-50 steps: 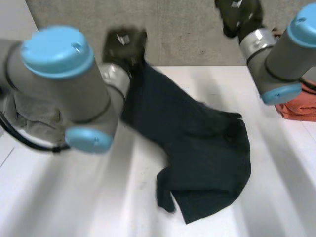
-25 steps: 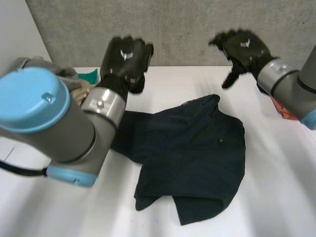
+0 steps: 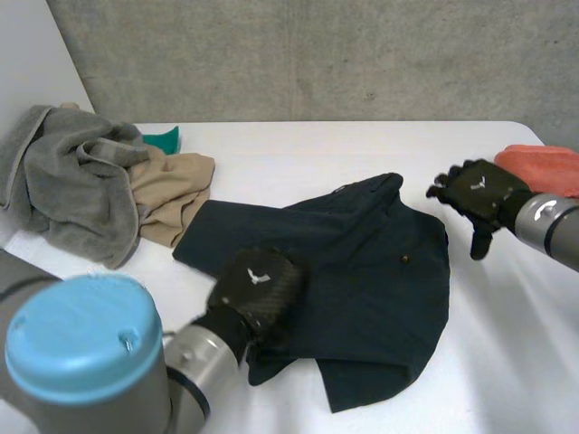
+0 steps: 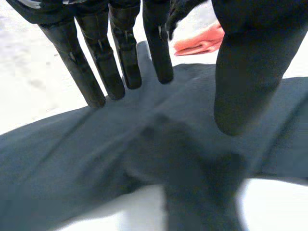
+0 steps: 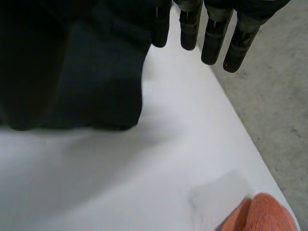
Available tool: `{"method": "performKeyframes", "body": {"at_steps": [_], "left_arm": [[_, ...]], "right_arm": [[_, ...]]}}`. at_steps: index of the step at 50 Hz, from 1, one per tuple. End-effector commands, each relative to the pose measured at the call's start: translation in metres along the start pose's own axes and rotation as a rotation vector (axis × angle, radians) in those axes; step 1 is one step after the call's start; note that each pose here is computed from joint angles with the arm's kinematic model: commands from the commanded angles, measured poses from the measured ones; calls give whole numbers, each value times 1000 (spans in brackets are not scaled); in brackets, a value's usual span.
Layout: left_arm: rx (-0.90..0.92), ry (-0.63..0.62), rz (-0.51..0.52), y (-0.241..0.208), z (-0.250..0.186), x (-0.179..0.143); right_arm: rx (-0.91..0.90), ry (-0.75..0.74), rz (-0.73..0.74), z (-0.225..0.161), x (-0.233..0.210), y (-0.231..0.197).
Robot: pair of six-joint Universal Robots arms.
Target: Fold the laundry.
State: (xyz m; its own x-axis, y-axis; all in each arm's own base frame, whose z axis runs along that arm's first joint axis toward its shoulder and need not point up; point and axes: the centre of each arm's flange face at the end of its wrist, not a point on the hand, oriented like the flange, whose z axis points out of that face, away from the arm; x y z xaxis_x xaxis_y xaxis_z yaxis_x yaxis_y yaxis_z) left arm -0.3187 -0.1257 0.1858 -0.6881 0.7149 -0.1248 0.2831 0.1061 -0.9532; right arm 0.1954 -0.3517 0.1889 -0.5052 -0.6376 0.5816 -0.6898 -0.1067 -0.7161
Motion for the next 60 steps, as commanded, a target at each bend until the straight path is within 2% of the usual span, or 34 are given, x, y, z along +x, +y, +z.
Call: {"method": "performKeyframes", "body": {"at_steps": [1, 5, 14, 23, 28, 32, 41, 56, 60], "left_arm": [[8, 158, 24, 0, -16, 37], [-5, 229, 42, 7, -16, 53], [-82, 264, 63, 30, 0, 69], [-132, 230, 66, 39, 18, 68], [-123, 143, 80, 38, 24, 61], [-136, 90, 115, 43, 34, 59], [-149, 96, 205, 55, 45, 62], [-87, 81, 193, 45, 47, 61], [12, 60, 174, 6, 36, 54]], "right_arm": [[5, -49, -103, -3, -3, 18], [53, -90, -93, 0, -6, 20], [96, -172, -69, 19, -23, 34], [95, -165, -71, 36, -27, 48], [112, -167, -64, 38, -32, 39], [104, -179, -21, 37, -39, 34], [92, -167, -3, 30, -38, 28], [17, -77, 71, 21, -22, 22], [-21, -46, 73, 6, -11, 11]]}}
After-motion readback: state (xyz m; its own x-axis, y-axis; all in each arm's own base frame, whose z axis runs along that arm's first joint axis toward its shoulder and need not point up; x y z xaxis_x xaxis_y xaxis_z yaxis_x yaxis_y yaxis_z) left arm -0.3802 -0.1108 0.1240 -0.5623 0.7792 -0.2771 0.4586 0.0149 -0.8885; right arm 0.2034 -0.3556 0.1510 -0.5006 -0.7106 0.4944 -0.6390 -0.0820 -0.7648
